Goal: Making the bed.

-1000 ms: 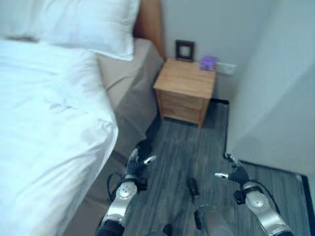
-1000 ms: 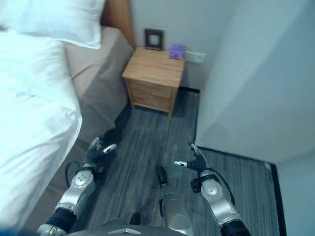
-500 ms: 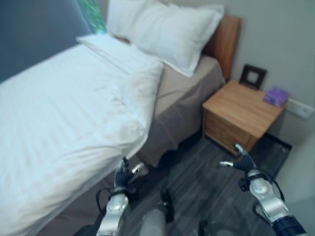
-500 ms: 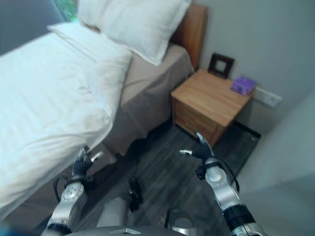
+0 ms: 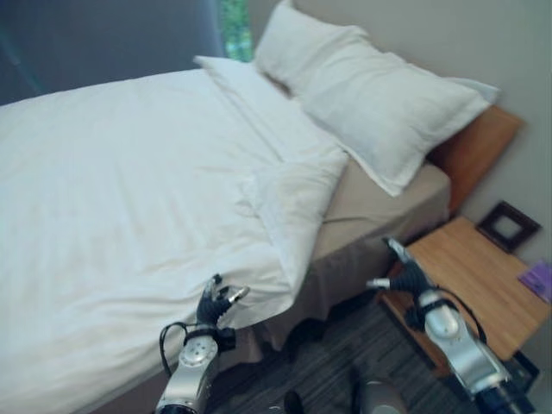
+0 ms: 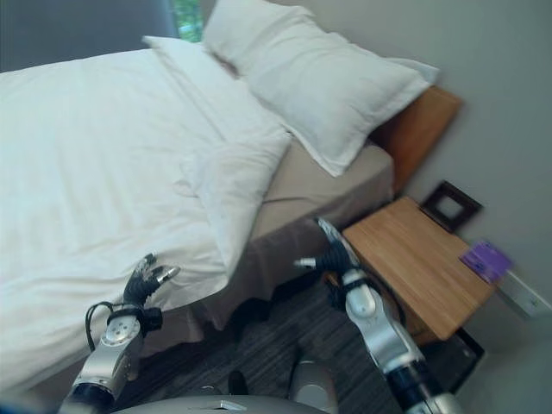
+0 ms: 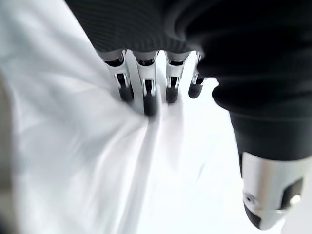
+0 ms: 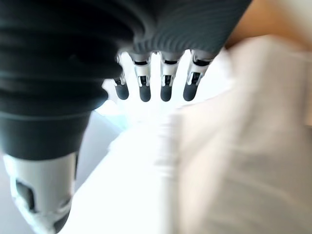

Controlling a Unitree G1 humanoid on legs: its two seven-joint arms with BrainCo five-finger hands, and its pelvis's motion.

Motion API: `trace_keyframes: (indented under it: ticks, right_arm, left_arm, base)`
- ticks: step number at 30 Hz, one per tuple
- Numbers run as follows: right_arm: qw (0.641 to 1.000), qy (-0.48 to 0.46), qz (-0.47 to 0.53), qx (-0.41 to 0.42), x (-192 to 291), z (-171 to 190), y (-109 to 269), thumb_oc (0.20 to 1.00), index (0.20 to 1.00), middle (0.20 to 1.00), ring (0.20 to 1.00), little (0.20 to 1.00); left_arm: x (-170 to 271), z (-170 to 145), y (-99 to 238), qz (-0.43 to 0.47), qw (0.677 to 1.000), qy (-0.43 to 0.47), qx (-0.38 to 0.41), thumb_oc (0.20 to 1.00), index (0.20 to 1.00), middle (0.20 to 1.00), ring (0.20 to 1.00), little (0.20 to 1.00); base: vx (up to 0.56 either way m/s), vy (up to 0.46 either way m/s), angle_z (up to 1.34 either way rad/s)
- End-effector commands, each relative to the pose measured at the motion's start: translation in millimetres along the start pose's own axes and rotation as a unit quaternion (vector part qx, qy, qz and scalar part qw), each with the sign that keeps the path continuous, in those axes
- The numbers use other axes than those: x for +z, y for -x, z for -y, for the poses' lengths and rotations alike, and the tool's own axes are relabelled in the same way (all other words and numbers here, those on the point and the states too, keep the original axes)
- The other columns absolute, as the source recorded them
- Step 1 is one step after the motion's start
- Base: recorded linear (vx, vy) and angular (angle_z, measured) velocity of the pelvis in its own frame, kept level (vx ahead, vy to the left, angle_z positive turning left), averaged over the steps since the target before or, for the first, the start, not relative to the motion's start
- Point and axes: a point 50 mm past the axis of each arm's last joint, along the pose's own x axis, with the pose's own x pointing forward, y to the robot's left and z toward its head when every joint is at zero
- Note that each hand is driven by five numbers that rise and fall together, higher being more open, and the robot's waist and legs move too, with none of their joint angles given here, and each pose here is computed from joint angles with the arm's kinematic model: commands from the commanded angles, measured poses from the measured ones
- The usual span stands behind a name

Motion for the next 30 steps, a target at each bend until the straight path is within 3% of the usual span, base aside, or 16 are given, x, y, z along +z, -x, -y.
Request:
trace_keyframes:
  ticks: [1,7,12,18,21,22,30]
  right_arm:
    - [0.978,0.098,0.122,-0.135,47.3,68.2,-28.3,1.000,1.000,1.000,1.000,1.000]
    - [0.958,0.146,0.198,-0.149,91.2,82.9,-52.2,1.000,1.000,1.000,1.000,1.000]
    - [0.963,0.153,0.202,-0.087,107.5,62.2,-84.1,1.000,1.000,1.000,1.000,1.000]
    - [0.973,0.185,0.126,-0.059,89.5,56.5,-112.9,1.000,1.000,1.000,1.000,1.000]
    - [0.969,0.231,0.045,-0.069,64.9,77.8,-129.0,1.000,1.000,1.000,1.000,1.000]
    - [0.962,0.256,0.009,-0.091,58.0,99.9,-135.0,1.000,1.000,1.000,1.000,1.000]
    - [0.935,0.312,-0.039,-0.166,64.5,163.5,-141.8,1.000,1.000,1.000,1.000,1.000]
  left_arm:
    - [67.3,-2.2,-7.9,0.150,0.984,0.079,-0.047,1.000,1.000,1.000,1.000,1.000]
    - [87.9,1.4,3.4,0.190,0.958,0.183,-0.116,1.000,1.000,1.000,1.000,1.000]
    - [55.2,-6.4,9.1,0.134,0.967,0.206,-0.072,1.000,1.000,1.000,1.000,1.000]
    - [23.6,-19.9,9.7,0.072,0.978,0.195,-0.016,1.000,1.000,1.000,1.000,1.000]
    - [19.3,-35.7,5.1,0.063,0.980,0.187,0.020,1.000,1.000,1.000,1.000,1.000]
    - [24.6,-39.3,-1.1,0.070,0.980,0.185,0.027,1.000,1.000,1.000,1.000,1.000]
    - [47.3,-45.1,-13.3,0.105,0.978,0.179,0.026,1.000,1.000,1.000,1.000,1.000]
  base:
    - [0.22,-0.149,1.21]
    - [0.15,-0.133,1.42]
    - [0.10,-0.130,0.24]
    - [0.12,-0.094,0.22]
    - [0.03,-0.142,0.50]
    - [-0.05,-0.106,0.89]
    - [-0.07,-0.033,0.28]
